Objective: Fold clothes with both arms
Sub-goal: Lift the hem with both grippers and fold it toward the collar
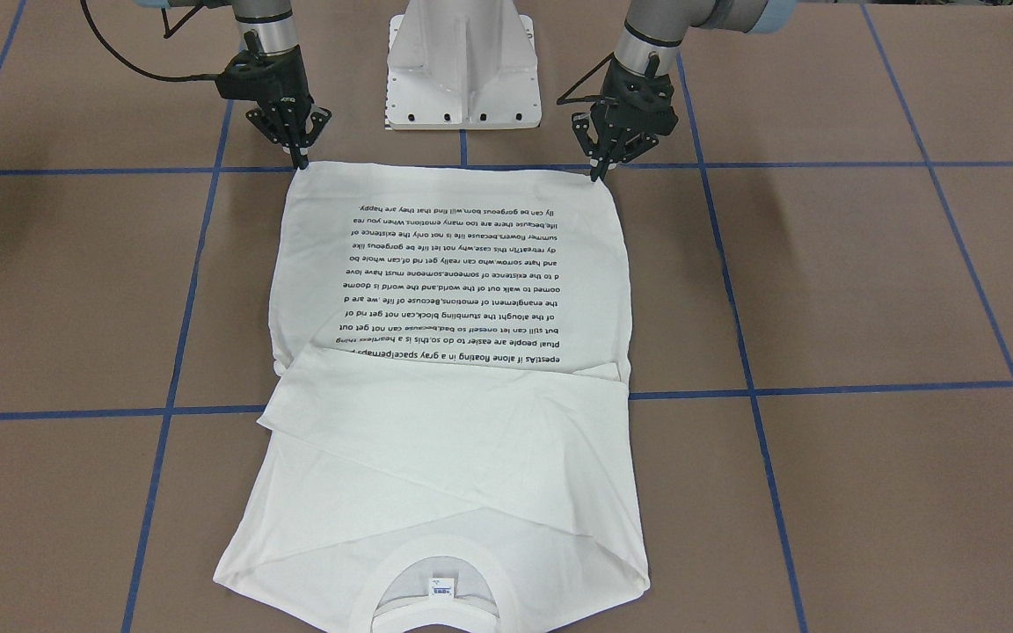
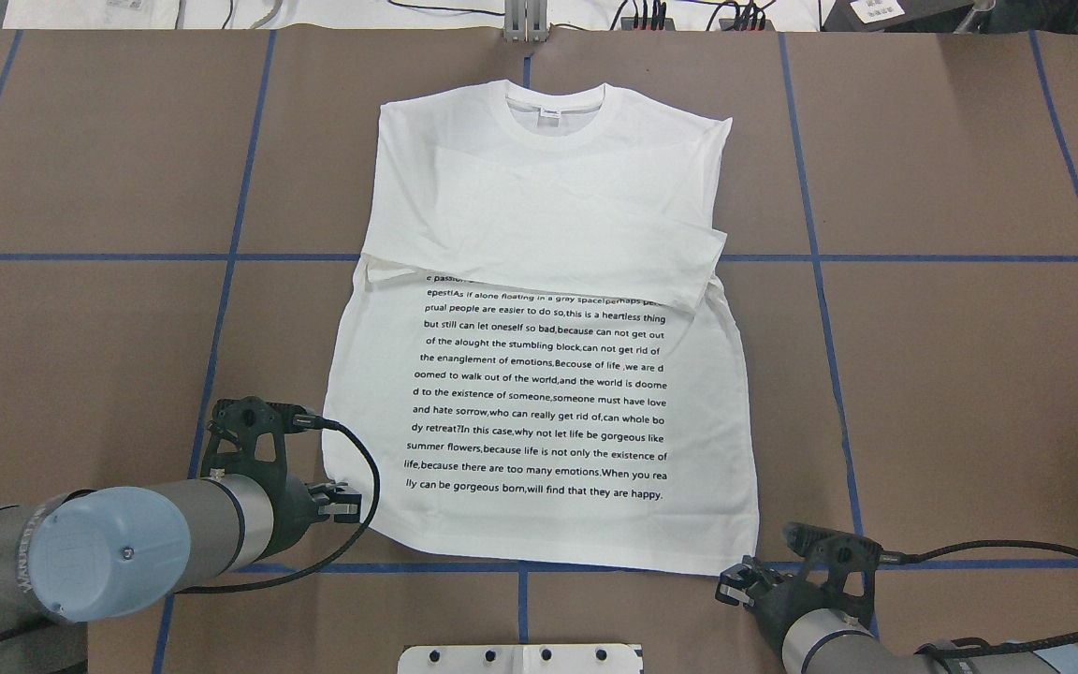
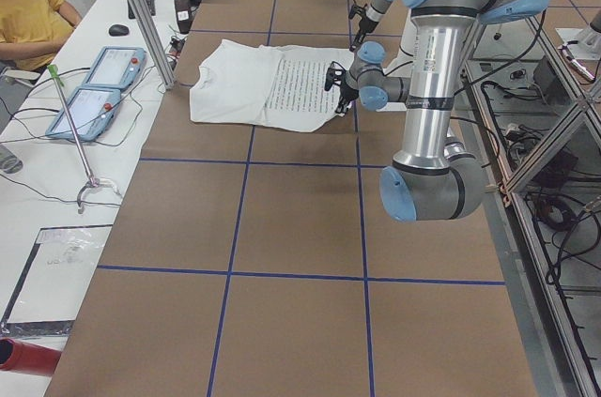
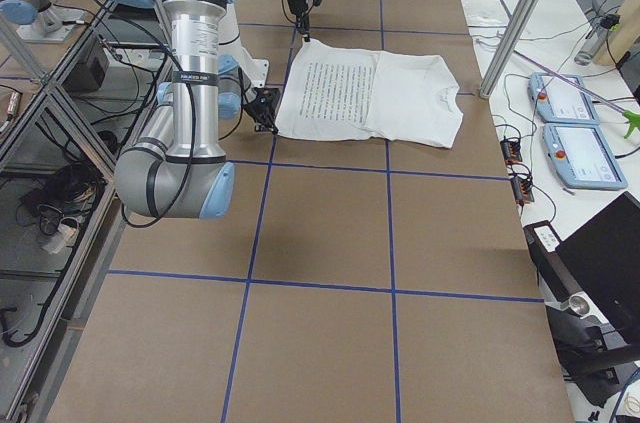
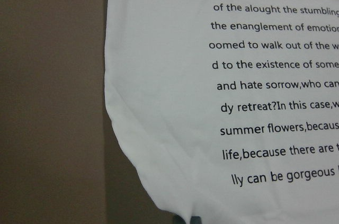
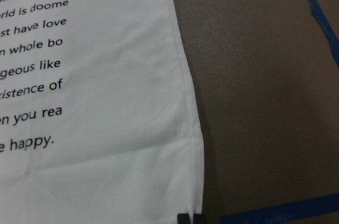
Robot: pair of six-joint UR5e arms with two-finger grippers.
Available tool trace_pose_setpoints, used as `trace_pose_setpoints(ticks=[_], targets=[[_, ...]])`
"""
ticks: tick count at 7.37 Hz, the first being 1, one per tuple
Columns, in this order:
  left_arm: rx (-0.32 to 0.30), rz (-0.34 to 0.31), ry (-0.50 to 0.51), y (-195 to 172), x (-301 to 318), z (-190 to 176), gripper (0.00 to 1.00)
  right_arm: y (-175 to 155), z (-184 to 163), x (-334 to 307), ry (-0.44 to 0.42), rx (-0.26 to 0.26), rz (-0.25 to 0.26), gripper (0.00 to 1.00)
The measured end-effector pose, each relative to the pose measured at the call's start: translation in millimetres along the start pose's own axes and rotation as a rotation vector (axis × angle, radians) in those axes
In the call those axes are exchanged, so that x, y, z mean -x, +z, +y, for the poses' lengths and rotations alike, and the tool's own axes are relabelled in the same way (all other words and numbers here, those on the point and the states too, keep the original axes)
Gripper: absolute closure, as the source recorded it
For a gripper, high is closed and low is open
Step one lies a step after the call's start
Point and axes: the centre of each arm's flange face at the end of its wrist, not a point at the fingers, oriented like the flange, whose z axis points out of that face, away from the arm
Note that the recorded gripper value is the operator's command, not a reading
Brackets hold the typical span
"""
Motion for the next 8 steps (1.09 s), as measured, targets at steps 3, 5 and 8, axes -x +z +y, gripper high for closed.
trace_pose_setpoints(ticks=[3,5,8], targets=[[0.012,0.030,0.014,-48,-18,-6,1.00,-65,-49,-9,-0.015,0.075,0.048,1.00],[0.102,0.057,0.025,-145,-52,-12,1.00,-166,-91,-9,-0.024,0.196,0.095,1.00],[0.122,0.018,0.104,-189,-75,-46,1.00,-207,-156,10,-0.088,0.211,0.056,1.00]])
